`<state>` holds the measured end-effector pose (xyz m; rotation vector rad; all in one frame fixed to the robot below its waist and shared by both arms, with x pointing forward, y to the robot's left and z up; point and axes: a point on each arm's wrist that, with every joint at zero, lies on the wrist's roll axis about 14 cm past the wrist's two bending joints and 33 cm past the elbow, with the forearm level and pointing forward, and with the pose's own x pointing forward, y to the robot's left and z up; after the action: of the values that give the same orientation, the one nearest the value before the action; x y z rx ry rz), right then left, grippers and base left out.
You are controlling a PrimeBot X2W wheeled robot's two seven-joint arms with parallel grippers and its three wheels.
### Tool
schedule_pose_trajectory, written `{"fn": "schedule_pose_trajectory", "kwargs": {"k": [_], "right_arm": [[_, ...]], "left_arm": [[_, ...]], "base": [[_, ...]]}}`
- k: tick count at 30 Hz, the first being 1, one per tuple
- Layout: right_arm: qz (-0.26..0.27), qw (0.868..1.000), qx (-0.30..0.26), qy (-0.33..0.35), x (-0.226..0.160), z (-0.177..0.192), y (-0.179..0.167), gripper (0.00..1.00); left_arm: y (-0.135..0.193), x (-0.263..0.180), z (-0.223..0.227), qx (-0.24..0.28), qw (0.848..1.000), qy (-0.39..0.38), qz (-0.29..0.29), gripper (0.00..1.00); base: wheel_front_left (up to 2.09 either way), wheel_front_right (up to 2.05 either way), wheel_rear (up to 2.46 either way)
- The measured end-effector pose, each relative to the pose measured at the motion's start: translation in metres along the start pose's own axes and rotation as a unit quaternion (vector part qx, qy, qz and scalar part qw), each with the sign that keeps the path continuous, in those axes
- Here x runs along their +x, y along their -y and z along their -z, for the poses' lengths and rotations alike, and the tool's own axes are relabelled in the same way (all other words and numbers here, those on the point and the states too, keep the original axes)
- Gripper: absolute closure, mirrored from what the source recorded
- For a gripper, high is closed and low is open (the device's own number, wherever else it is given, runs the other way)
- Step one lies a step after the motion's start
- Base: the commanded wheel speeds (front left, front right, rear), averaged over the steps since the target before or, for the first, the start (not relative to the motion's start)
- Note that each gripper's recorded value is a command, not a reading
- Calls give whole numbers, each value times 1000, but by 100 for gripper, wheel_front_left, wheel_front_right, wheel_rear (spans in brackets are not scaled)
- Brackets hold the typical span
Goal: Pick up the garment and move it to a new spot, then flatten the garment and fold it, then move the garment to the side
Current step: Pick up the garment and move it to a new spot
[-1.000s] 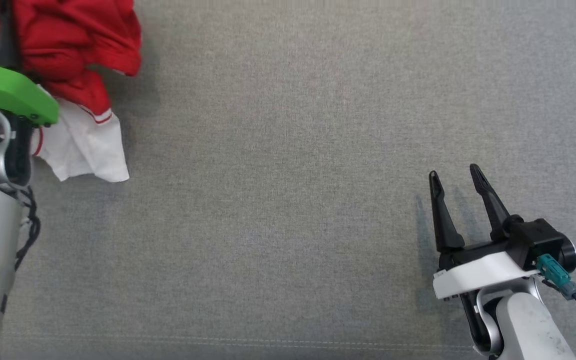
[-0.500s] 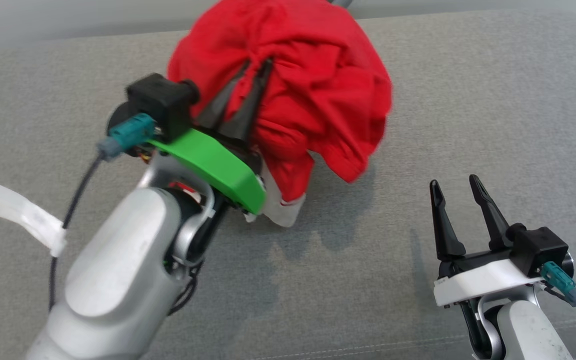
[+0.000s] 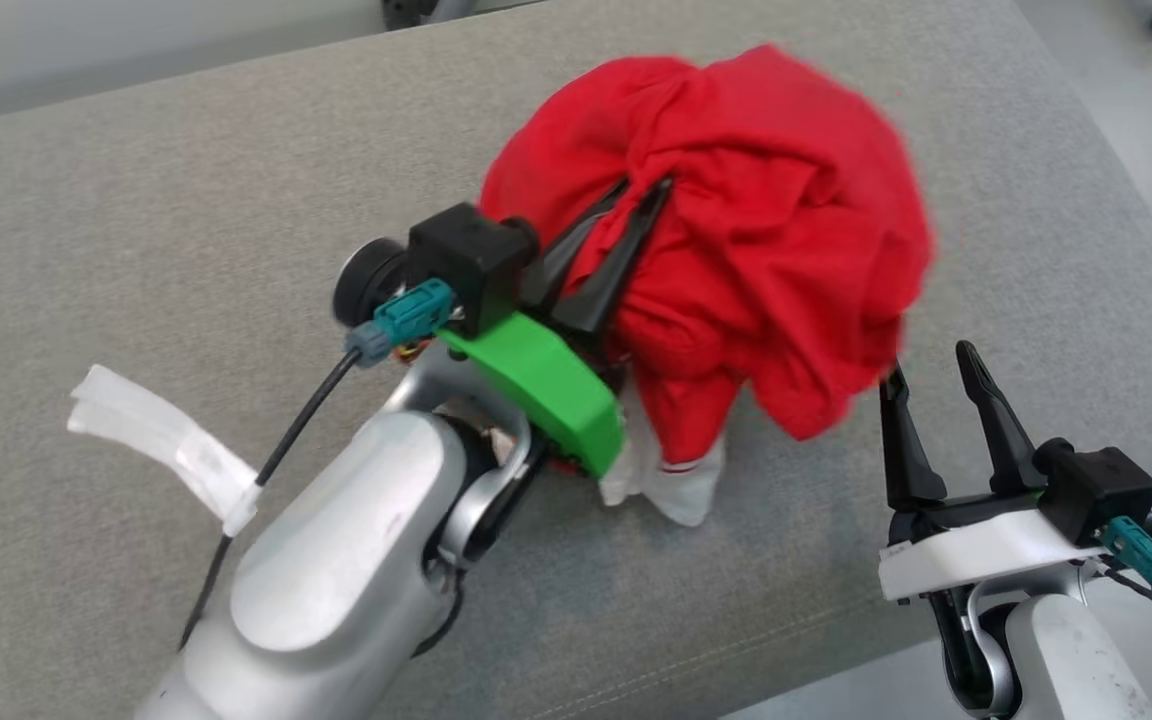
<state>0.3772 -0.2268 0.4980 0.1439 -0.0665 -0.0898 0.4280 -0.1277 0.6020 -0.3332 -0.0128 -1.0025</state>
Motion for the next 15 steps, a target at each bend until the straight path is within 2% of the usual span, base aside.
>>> {"fn": "schedule_pose_trajectory", "kwargs": {"k": [2, 4, 8, 13, 15], "right_arm": [[10, 1000, -2, -2, -3, 0, 7, 0], [20, 1000, -4, -4, -6, 1, 13, 0], [30, 1000, -7, -8, -9, 2, 19, 0], [21, 1000, -7, -14, -8, 7, 13, 0], [15, 1000, -7, -16, -7, 9, 9, 0]], "left_arm": [[-15, -2, 23, 8, 999, -27, -20, 100], [-29, -13, 58, -5, 997, -69, -42, 100], [-52, -46, 121, -21, 985, -148, -85, 100], [-73, -81, 155, -36, 973, -183, -136, 100], [-73, -85, 156, -42, 972, -178, -145, 69]], "base": [[0, 0, 0], [0, 0, 0], [0, 0, 0], [0, 0, 0], [0, 0, 0]]}}
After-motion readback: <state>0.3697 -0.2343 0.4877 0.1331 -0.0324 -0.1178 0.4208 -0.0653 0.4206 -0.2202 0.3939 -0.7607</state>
